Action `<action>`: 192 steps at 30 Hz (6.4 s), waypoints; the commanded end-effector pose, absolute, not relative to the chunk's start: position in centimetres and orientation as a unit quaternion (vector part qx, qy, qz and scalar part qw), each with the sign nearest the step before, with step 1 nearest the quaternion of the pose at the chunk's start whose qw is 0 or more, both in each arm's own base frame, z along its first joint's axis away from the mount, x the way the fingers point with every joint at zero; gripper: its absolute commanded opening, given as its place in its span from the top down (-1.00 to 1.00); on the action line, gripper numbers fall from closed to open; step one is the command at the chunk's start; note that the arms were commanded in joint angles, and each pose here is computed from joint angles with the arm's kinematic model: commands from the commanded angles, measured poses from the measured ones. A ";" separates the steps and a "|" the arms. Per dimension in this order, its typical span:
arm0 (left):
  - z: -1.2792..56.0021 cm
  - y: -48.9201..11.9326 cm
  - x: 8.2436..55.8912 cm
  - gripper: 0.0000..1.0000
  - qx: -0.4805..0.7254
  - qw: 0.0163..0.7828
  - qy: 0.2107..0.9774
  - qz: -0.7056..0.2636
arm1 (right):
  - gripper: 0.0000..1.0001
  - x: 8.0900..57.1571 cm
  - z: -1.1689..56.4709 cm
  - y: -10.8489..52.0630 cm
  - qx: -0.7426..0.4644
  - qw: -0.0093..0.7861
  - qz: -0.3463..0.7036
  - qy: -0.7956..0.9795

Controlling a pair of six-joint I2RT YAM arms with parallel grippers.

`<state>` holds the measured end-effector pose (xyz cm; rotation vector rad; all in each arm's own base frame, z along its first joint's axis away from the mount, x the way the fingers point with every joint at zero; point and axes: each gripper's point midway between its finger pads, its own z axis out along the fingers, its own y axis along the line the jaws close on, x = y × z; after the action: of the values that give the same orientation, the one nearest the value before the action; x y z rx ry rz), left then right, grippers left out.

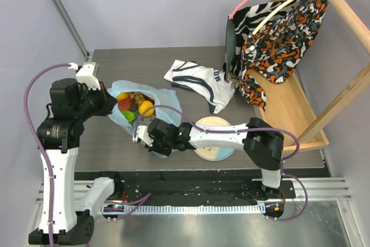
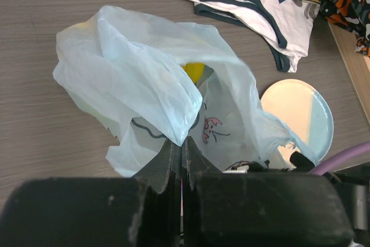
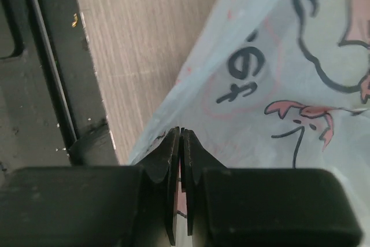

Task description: Take the fake fruits out of the plastic bag

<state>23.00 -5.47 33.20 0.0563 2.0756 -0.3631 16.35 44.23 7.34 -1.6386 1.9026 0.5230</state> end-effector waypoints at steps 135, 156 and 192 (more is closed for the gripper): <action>30.0 -8.7 20.8 1.00 0.025 0.487 0.829 -0.273 | 0.55 23.3 28.1 40.4 -0.510 0.389 0.328 0.693; 29.4 -8.5 20.0 1.00 0.028 0.488 0.830 -0.269 | 0.67 35.9 24.5 43.4 -0.355 0.476 0.183 0.783; 26.6 -9.8 19.2 1.00 0.029 0.432 0.848 -0.306 | -0.76 34.3 7.6 39.5 -0.263 0.260 0.214 0.904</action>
<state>19.05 -9.32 26.04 0.0430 2.1352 -0.7354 33.64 37.95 7.09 -0.7274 2.4772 0.5626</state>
